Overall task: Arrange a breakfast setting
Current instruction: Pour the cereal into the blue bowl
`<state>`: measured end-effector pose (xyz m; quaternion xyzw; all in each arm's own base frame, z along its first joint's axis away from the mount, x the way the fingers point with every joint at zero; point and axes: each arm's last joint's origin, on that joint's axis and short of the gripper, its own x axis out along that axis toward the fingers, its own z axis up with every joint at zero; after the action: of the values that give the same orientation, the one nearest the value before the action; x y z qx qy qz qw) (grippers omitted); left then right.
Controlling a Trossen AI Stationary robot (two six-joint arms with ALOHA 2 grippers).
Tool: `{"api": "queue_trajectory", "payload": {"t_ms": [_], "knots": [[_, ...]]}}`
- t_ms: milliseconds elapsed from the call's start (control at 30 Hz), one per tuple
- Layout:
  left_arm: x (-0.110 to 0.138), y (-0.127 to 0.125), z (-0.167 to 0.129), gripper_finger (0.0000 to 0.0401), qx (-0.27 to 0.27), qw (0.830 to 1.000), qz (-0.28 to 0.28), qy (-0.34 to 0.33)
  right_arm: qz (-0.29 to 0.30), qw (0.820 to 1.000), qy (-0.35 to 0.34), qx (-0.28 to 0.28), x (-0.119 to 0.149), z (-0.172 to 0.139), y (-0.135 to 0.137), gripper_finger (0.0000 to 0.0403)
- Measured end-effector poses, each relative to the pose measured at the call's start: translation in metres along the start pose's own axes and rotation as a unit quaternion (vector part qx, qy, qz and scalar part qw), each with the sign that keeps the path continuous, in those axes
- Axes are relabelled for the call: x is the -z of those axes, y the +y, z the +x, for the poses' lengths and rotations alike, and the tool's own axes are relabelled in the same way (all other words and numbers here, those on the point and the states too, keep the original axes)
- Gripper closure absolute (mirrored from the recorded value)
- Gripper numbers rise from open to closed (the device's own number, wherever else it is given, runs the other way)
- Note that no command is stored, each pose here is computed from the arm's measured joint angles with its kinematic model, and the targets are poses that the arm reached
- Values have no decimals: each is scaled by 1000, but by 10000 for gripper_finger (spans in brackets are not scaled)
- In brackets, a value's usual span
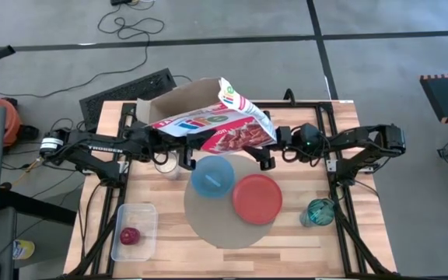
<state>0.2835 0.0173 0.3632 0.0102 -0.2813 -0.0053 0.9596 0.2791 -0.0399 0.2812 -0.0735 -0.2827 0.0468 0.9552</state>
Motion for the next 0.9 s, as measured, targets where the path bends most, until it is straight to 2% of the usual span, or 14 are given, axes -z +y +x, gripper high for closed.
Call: {"api": "queue_trajectory", "payload": {"t_ms": [267,567,733,900], "knots": [[0,0,0,401,-1,1000,7,-1,-4,1000,-2,2,-2,3,-1,95],[1,0,0,401,-5,1000,5,6,-1,1000,1,2,-2,3,-1,184],[3,1,0,386,-14,1000,-3,16,1,1000,12,9,-6,-5,-1,185],[6,1,0,346,-20,999,-13,31,3,999,36,12,-15,-13,0,182]]}}
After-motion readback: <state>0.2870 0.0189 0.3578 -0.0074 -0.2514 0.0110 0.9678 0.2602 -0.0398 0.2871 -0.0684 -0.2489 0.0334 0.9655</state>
